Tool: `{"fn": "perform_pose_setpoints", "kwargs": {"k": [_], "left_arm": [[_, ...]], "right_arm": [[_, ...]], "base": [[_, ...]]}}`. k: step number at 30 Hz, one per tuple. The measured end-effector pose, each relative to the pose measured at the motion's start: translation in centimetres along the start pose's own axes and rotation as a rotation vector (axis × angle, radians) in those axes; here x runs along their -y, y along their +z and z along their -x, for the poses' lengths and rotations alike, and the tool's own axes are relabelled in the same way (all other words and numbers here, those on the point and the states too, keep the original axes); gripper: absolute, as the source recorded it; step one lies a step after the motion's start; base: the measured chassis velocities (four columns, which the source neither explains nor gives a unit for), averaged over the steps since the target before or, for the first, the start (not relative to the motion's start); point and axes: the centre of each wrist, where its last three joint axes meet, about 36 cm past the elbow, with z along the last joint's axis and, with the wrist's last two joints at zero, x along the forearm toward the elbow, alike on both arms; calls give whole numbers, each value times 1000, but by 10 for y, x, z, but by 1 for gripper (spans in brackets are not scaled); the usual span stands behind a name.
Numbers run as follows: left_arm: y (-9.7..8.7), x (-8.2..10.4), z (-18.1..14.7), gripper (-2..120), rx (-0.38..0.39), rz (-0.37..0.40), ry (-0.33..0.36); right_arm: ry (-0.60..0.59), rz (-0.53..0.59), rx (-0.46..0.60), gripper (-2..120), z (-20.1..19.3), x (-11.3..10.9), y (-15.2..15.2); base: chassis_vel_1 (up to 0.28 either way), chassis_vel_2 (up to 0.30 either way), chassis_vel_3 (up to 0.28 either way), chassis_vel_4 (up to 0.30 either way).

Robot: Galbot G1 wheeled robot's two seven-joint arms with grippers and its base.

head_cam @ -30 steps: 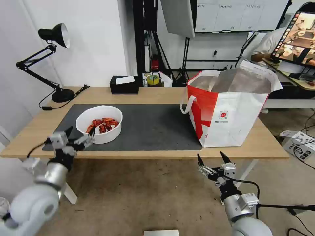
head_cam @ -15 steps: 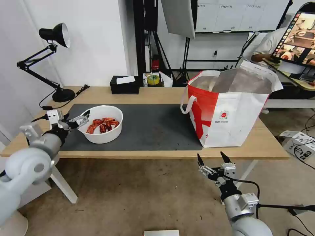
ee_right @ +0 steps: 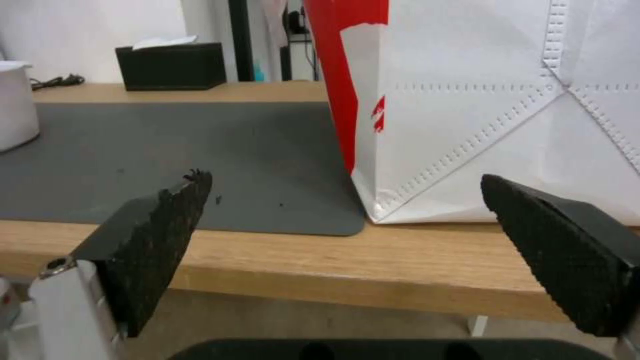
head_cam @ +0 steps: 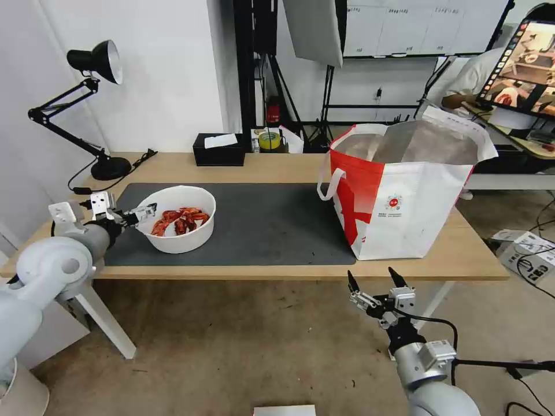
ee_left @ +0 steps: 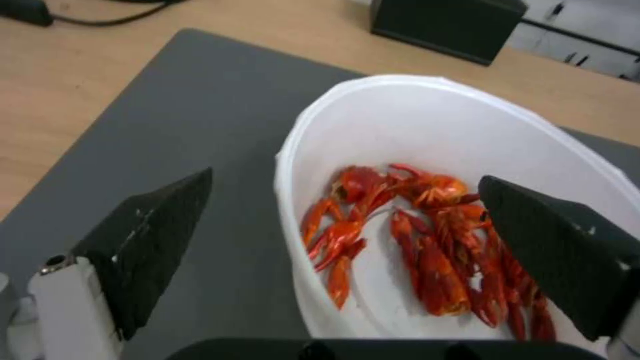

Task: Pick up the trash from the table and place it into the takeout bag.

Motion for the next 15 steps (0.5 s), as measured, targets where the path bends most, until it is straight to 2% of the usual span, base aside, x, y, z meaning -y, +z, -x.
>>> {"fn": "perform_pose_setpoints", "kwargs": {"k": [6,15], "left_arm": [[-12,7,4,100,-116,-46,-60],[-24,14,15,100,-209,-39,-129]], "right_arm": [[0,0,0,100,0,0,0],[0,0,0,100,0,0,0]], "base": [[0,0,0,0],[0,0,0,0]]}}
